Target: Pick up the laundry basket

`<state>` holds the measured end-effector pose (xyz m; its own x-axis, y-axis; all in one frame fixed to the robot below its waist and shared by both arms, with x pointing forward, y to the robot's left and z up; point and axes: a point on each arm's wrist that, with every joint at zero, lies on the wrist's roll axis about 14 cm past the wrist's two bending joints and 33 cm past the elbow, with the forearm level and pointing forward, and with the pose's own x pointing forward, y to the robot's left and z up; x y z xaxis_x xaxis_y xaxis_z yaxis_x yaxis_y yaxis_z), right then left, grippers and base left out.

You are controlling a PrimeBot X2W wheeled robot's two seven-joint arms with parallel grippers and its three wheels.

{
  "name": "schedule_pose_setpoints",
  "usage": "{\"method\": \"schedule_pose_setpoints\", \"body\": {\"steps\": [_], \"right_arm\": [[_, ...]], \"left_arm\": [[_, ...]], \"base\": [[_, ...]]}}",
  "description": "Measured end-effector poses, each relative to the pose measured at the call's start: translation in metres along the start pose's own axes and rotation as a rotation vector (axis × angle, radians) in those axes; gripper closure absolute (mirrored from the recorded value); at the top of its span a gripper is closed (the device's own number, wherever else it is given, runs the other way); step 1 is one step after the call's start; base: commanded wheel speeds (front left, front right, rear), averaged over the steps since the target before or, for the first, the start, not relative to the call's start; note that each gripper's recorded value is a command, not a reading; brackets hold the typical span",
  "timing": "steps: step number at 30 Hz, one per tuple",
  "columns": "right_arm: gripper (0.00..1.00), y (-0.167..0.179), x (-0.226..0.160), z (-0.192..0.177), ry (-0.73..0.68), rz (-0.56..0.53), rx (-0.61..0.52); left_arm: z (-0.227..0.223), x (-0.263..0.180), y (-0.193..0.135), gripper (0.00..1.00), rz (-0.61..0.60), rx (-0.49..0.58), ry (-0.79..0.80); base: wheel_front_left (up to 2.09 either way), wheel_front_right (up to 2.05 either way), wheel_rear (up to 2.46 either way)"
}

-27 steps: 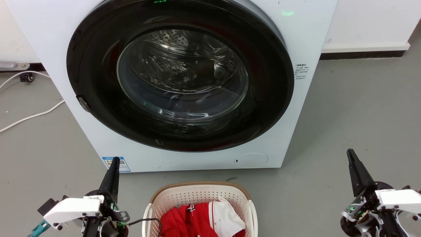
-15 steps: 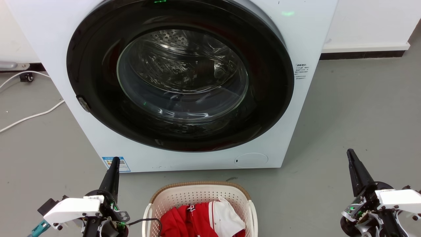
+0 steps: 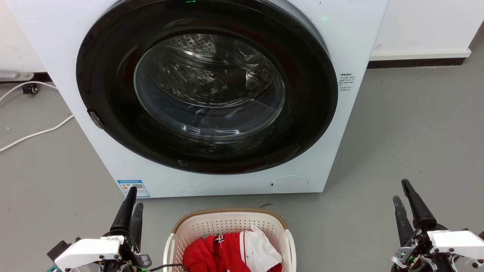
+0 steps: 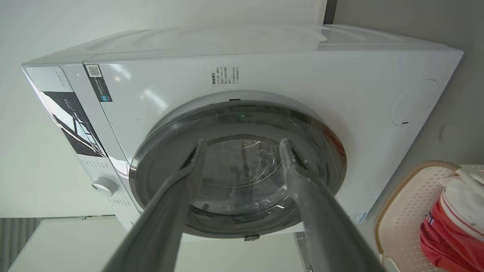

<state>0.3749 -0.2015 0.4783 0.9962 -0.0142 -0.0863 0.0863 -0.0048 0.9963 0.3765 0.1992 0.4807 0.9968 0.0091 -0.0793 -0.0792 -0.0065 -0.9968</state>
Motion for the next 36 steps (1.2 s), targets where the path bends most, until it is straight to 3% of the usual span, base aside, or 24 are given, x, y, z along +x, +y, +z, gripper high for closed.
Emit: {"method": "schedule_pose_setpoints", "body": {"steps": [4, 28, 36], "right_arm": [[0.00, 0.002, 0.000, 0.003, -0.016, 0.003, -0.055], [0.00, 0.035, -0.001, -0.009, -0.027, 0.102, -0.676], [0.00, 0.035, -0.005, -0.015, -0.025, 0.114, -0.834]], "left_arm": [[0.002, 0.001, -0.003, 0.00, -0.007, 0.056, -0.014], [-0.001, 0.003, -0.024, 0.00, -0.031, 0.529, -0.054], [-0.003, 0.000, -0.027, 0.00, -0.034, 0.667, -0.069]], "base": [[0.00, 0.00, 0.00], [0.00, 0.00, 0.00], [0.00, 0.00, 0.00]]}}
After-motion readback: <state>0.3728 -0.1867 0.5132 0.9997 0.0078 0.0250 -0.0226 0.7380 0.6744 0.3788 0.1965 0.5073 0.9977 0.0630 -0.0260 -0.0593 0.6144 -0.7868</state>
